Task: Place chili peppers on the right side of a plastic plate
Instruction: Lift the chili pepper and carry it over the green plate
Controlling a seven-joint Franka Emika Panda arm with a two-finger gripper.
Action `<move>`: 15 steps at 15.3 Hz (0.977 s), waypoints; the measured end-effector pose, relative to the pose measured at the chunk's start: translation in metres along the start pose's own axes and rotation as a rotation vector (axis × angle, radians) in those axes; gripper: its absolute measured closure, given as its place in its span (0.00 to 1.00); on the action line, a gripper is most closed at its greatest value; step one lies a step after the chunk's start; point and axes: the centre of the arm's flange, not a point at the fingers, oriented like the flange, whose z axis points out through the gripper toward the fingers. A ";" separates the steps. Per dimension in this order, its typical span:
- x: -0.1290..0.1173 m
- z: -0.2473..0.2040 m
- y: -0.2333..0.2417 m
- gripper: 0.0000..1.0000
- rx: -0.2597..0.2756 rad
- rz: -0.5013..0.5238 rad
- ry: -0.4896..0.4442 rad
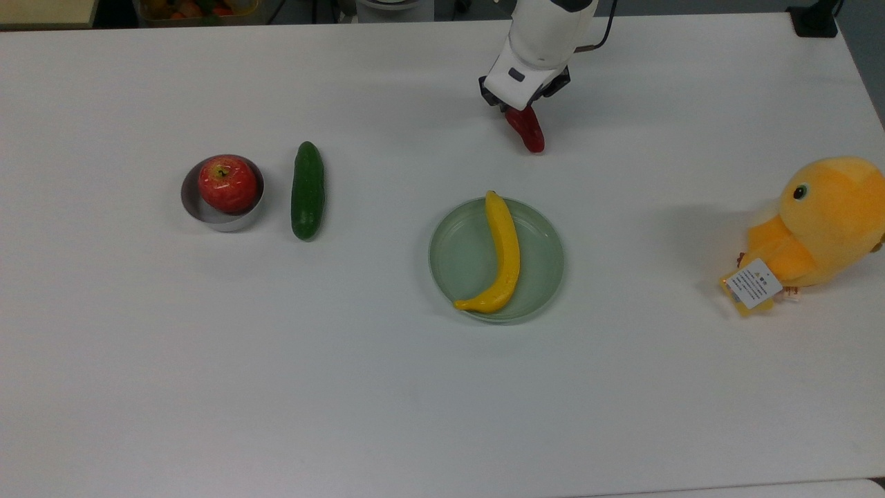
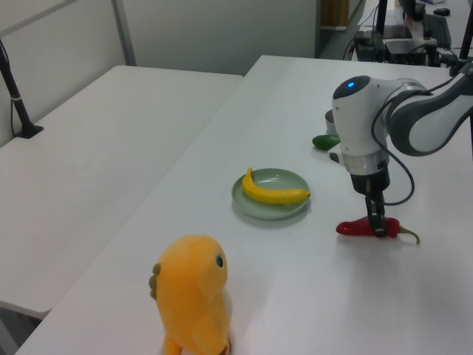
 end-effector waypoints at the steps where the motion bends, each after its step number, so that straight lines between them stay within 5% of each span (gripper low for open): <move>1: 0.002 -0.006 0.002 0.62 -0.001 0.002 0.013; 8: 0.028 -0.067 0.045 0.62 -0.051 0.039 0.152; 13: 0.054 -0.116 0.103 0.62 -0.041 0.124 0.355; 15: 0.060 -0.119 0.118 0.62 -0.091 0.114 0.401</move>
